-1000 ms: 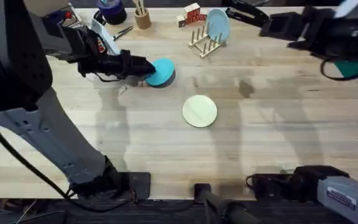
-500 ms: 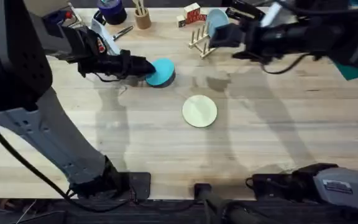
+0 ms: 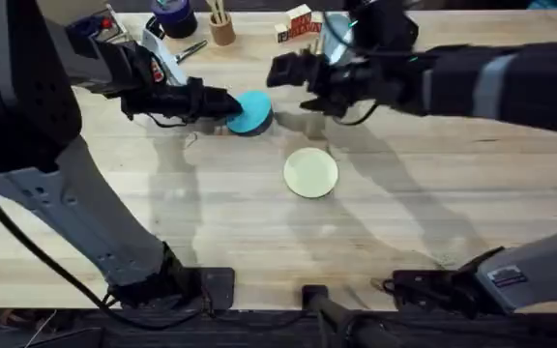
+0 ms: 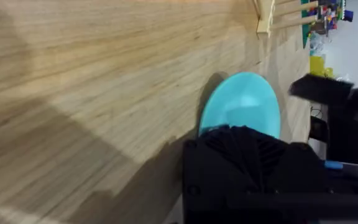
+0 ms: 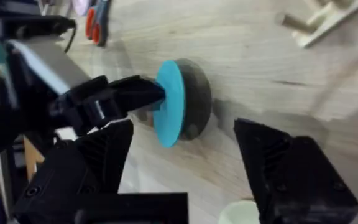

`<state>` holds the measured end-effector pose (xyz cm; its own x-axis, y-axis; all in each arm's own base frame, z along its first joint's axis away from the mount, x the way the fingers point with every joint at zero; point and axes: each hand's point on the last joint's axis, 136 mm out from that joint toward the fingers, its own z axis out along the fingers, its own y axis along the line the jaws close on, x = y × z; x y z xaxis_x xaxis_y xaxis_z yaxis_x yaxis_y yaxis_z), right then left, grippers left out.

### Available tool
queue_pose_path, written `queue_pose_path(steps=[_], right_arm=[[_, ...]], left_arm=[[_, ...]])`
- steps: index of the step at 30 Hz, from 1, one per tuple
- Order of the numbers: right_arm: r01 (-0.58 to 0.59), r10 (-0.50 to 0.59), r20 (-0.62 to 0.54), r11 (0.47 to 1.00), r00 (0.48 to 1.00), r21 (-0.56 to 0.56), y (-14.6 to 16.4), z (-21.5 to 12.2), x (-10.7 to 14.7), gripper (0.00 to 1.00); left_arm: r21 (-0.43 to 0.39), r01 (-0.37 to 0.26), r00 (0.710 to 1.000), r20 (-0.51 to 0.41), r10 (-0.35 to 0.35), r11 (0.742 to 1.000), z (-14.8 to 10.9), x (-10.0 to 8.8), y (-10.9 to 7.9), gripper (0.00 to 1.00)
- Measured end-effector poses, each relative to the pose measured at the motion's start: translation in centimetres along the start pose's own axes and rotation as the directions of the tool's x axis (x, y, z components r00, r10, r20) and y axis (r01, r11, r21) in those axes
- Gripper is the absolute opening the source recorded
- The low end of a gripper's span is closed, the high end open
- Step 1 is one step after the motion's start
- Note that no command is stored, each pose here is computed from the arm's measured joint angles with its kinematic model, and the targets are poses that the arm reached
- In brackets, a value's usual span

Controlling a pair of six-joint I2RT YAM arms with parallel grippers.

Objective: Pick up the plates from the table one by one and place each into a slot on the dish rack.

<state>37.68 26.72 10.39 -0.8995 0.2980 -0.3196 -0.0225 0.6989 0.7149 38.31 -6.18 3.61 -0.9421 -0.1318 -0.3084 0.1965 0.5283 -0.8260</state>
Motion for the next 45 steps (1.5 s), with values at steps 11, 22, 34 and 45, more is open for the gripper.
queue_pose_path(steps=[11,22,34,45], right_arm=[[-0.142,0.137,0.076,0.988,0.988,0.067,0.8,3.1,2.3,0.962],[-0.252,0.244,0.178,0.967,0.953,0.022,1.4,4.7,1.0,0.946],[-0.254,0.25,0.155,0.967,0.956,0.003,3.2,6.3,2.0,0.824],[-0.258,0.25,0.142,0.965,0.958,0.039,2.1,7.3,2.9,0.432]], left_arm=[[0.0,0.0,1.0,0.0,0.0,1.0,0.0,0.0,0.0,0.038],[0.0,-0.003,1.0,0.0,0.003,1.0,0.0,0.0,0.0,0.038],[0.0,-0.003,1.0,0.0,0.003,1.0,0.0,0.0,0.0,0.039],[0.0,-0.004,1.0,0.0,0.004,1.0,0.0,0.0,0.0,0.038]])
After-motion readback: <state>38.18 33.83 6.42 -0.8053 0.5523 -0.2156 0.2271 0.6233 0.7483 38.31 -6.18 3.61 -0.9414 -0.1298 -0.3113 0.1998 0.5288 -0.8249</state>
